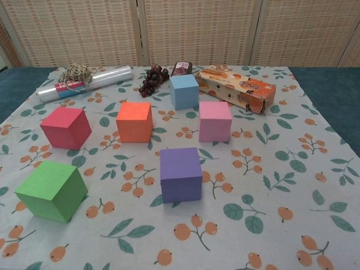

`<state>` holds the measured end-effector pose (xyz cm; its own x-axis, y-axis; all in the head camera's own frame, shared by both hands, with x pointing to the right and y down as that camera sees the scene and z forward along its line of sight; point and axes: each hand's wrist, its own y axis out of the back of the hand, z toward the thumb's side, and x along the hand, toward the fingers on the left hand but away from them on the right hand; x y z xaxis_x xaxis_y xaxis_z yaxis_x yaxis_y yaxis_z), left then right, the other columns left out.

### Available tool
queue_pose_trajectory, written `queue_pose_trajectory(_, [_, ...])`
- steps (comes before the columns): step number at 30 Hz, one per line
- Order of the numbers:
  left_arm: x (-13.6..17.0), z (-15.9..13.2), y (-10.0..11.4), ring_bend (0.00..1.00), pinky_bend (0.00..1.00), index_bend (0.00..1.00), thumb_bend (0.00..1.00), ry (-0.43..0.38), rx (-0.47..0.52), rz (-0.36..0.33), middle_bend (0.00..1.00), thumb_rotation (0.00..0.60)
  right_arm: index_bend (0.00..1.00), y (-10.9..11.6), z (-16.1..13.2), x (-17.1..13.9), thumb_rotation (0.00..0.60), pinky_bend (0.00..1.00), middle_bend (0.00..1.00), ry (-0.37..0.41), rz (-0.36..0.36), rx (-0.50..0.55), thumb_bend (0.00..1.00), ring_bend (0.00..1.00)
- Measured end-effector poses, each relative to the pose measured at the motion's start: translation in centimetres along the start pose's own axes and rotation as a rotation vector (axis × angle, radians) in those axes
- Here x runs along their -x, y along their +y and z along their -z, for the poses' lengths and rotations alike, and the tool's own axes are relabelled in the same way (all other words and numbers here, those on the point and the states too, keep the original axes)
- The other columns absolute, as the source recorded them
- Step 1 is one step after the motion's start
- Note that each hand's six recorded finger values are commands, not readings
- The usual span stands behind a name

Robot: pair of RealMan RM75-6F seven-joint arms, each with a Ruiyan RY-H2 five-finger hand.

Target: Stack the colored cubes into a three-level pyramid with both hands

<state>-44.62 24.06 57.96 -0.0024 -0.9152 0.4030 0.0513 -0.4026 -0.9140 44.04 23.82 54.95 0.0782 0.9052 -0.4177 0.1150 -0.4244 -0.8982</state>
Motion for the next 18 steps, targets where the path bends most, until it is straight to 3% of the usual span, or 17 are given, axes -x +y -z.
queue_pose_trajectory(11, [-0.8, 0.0, 0.2, 0.11, 0.08, 0.09, 0.34, -0.011, 0.012, -0.010, 0.16, 0.600, 0.00, 0.7, -0.7, 0.0, 0.600, 0.00, 0.00, 0.039, 0.022, 0.015, 0.00, 0.00])
queue_pose_trajectory(18, [-4.3, -0.9, 0.8, 0.10, 0.09, 0.08, 0.34, -0.090, 0.034, -0.013, 0.15, 0.600, 0.00, 2.5, -2.4, 0.6, 0.600, 0.00, 0.00, 0.113, 0.042, 0.012, 0.00, 0.00])
